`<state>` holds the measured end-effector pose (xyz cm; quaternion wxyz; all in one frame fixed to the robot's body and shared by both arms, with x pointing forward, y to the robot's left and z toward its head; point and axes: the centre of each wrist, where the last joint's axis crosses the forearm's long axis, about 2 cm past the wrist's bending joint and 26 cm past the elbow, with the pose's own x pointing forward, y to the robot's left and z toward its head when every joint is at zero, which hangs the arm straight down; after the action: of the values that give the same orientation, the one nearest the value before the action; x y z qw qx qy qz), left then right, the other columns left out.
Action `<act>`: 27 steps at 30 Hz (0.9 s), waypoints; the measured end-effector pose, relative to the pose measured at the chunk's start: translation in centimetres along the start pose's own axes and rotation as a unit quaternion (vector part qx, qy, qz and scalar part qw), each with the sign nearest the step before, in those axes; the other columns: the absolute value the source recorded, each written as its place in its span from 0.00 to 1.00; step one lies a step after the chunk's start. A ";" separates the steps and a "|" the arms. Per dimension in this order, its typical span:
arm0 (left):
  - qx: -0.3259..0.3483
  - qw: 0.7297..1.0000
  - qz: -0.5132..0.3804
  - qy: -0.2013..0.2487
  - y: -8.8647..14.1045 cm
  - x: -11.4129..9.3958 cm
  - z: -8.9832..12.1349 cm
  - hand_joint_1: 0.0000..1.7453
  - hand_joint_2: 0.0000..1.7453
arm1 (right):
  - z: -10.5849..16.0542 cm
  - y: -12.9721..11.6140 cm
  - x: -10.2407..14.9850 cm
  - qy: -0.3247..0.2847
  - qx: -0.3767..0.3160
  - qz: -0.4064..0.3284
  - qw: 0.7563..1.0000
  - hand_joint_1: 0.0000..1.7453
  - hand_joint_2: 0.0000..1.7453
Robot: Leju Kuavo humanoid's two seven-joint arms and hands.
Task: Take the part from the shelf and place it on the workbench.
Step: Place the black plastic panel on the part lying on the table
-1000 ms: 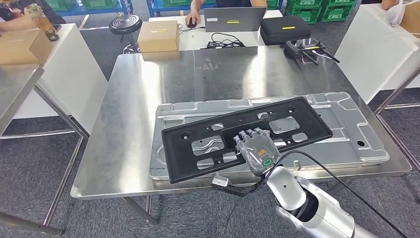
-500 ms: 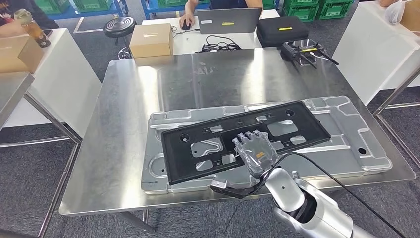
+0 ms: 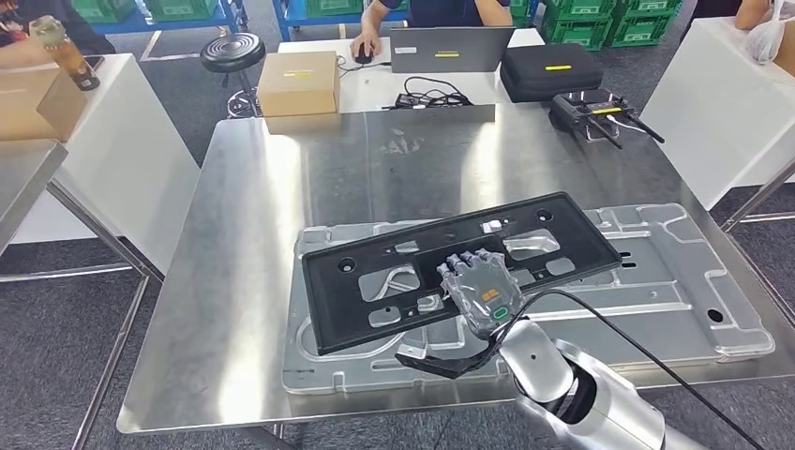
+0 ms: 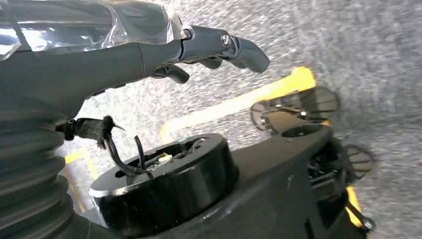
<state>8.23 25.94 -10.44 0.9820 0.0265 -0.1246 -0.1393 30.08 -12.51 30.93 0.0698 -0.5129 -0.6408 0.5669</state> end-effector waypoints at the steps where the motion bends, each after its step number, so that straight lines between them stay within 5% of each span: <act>1: 0.000 1.000 0.000 0.000 0.0 0.1 0.0 0.00 1.00 | 0.0 0.0 0.0 0.000 0.000 0.000 1.000 1.00 1.00; 9: 0.003 1.000 -0.004 -0.010 0.1 0.1 0.0 0.00 1.00 | 0.0 0.0 0.0 0.002 0.002 -0.003 1.000 1.00 1.00; 13: 0.013 0.999 -0.014 -0.031 0.2 0.1 0.0 0.00 1.00 | 0.2 0.2 0.1 0.003 0.009 -0.006 1.000 0.00 0.00; 27: 0.012 0.999 -0.015 -0.039 0.3 0.3 0.0 0.00 1.00 | 0.1 0.1 -0.2 0.009 0.012 -0.010 1.000 0.00 0.00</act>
<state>8.60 26.19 -10.38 0.9738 0.0350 -0.1642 -0.1534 30.17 -12.74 30.91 0.0878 -0.5110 -0.6380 0.5693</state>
